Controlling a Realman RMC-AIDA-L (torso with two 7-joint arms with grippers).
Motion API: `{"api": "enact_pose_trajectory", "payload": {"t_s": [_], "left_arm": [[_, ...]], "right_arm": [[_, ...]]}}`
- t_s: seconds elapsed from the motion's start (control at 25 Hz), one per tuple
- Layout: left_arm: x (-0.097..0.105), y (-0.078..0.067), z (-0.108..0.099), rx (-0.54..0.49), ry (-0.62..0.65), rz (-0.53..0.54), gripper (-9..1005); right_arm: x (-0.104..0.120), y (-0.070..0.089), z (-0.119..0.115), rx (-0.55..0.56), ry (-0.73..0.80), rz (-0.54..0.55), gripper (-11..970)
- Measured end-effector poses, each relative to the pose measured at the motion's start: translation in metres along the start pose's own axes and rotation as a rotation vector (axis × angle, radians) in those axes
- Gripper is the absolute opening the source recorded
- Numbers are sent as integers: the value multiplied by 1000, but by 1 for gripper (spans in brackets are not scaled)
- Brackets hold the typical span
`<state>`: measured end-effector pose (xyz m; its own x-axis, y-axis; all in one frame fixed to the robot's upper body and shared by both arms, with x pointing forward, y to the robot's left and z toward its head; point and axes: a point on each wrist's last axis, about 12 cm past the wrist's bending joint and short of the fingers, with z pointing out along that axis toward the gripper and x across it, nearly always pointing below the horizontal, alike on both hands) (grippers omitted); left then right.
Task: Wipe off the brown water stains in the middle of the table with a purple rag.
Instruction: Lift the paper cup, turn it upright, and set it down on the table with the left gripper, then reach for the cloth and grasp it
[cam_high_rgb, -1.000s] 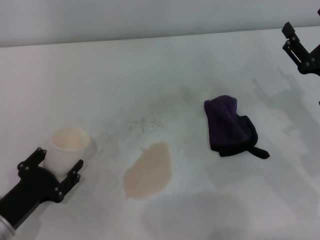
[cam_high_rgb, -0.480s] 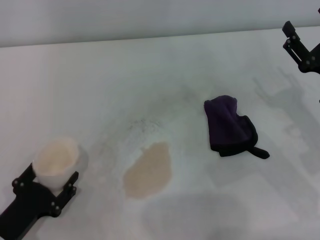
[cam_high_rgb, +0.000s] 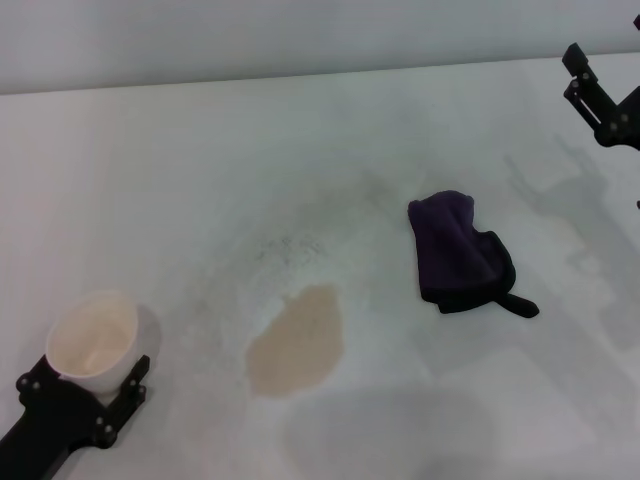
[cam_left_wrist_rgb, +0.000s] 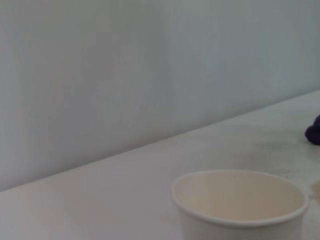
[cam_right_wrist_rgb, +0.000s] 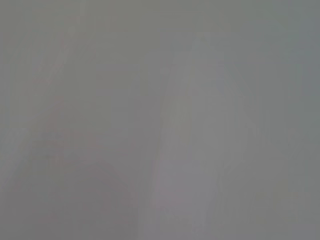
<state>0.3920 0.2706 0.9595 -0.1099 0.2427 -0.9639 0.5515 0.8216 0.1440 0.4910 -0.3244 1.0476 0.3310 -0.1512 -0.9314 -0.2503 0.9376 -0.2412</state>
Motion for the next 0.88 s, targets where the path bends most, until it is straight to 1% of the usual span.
{"api": "enact_pose_trajectory", "payload": {"t_s": [0.16, 0.36, 0.56, 0.88], "left_arm": [[1, 0, 0, -24, 7, -37, 699], [1, -1, -1, -32, 6, -42, 708], [1, -5, -7, -24, -12, -37, 885], [2, -14, -27, -45, -42, -33, 885]], "right_arm": [[0, 1, 0, -7, -3, 2, 802], [0, 2, -2, -8, 1, 3, 802], [0, 2, -3, -8, 0, 3, 802], [0, 2, -4, -11, 0, 3, 801]]}}
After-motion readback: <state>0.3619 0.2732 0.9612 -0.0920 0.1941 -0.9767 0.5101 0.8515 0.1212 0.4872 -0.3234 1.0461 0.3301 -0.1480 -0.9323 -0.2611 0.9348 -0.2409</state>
